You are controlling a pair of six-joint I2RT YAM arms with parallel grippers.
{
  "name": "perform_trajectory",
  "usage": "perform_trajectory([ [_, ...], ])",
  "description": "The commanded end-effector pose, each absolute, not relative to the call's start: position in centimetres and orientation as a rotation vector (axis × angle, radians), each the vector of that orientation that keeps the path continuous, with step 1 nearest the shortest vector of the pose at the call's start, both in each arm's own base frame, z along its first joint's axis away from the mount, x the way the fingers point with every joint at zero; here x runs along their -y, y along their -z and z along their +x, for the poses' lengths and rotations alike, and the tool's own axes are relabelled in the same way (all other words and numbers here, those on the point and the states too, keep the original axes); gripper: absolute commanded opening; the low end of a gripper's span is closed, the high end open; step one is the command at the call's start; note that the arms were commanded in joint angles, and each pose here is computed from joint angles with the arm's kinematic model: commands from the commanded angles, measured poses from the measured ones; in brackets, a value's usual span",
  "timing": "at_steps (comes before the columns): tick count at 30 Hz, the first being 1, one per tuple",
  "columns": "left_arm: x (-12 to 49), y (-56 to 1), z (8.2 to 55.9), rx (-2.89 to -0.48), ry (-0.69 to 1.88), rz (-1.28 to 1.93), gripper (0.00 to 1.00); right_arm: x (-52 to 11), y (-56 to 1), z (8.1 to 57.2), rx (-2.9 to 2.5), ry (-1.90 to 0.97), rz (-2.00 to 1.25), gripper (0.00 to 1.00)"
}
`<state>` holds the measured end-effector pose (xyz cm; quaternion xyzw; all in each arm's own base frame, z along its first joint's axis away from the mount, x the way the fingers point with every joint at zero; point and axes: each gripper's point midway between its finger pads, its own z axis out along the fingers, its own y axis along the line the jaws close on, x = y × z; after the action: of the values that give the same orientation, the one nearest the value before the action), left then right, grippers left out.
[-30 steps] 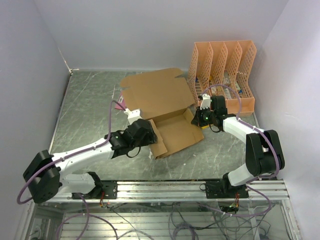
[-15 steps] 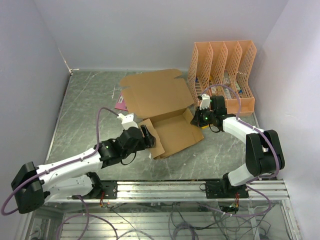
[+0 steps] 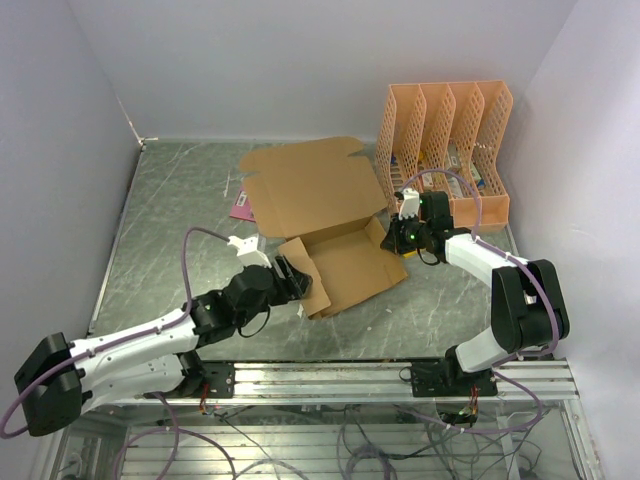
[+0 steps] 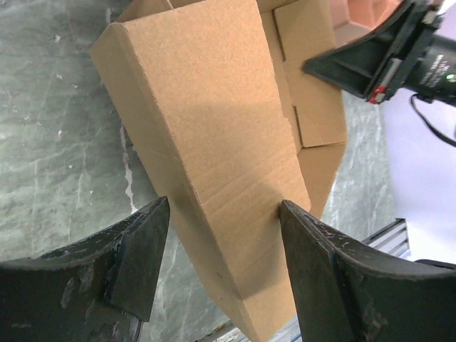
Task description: Fold the paper box
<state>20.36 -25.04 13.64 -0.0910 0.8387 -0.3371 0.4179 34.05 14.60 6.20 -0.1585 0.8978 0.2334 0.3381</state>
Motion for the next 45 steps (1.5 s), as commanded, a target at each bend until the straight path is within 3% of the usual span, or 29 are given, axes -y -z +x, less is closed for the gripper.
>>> perform_trajectory([
  [1, 25.2, -16.3, 20.8, -1.952, 0.972, -0.27, 0.74, -15.5, -7.7, 34.6, -2.289, -0.645, -0.425, 0.0],
  [19, 25.1, -16.1, 19.9, -1.809, 1.133, -0.252, 0.82, -15.6, -7.6, 34.9, -2.285, -0.549, -0.418, 0.0],
  [45, 24.1, -14.6, 20.5, -1.812, 1.037, -0.238, 0.85, -16.8, -8.0, 35.1, -2.237, -0.404, -0.52, 0.0],
])
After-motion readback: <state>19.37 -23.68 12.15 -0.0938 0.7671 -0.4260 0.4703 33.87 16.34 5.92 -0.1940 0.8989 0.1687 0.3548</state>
